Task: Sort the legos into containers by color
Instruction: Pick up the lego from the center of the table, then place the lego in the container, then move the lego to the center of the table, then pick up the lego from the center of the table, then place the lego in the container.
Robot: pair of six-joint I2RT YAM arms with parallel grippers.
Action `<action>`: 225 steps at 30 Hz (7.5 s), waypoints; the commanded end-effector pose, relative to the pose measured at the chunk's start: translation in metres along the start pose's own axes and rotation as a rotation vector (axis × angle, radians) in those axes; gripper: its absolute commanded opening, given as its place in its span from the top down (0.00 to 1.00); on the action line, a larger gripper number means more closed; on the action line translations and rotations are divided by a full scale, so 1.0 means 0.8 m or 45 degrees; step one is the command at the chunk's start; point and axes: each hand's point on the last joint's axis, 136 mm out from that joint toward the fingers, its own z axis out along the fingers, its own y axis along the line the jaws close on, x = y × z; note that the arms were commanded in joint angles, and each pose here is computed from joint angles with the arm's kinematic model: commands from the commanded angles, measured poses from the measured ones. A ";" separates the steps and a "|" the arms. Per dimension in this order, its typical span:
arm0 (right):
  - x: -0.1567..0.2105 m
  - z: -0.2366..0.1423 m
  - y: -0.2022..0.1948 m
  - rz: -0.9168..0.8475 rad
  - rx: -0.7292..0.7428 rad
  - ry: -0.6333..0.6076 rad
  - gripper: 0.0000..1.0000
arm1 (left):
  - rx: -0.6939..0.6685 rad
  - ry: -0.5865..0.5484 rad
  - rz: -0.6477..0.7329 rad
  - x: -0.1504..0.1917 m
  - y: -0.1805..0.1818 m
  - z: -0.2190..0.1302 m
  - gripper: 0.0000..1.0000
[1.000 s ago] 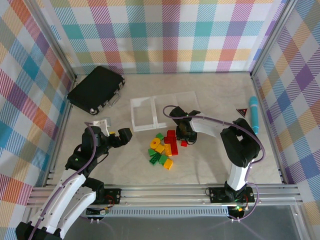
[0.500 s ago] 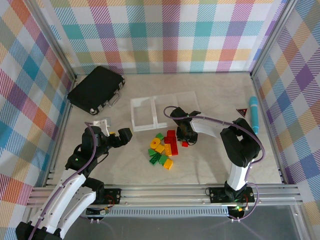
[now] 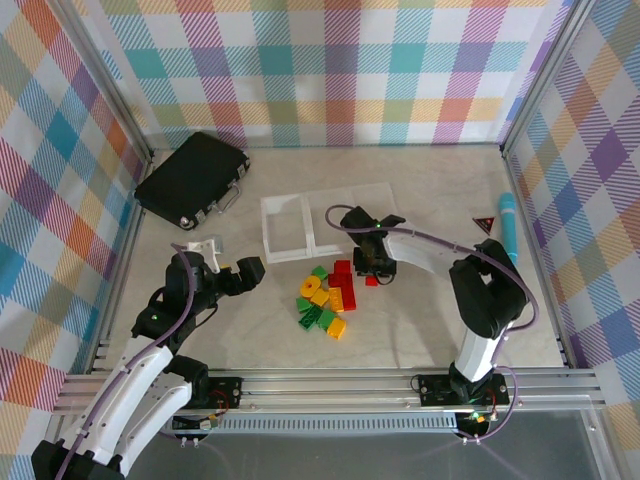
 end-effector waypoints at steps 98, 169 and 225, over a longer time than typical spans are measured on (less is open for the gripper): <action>0.098 -0.001 0.071 -0.348 -0.200 0.241 0.36 | -0.009 0.028 -0.040 0.010 -0.001 -0.002 0.00; 0.092 0.032 0.017 -0.353 -0.051 0.257 0.57 | -0.015 0.027 -0.041 0.012 0.000 -0.003 0.00; -0.208 -0.060 0.002 -0.405 -0.194 -0.152 0.36 | 0.073 0.076 0.045 0.012 -0.030 0.018 0.00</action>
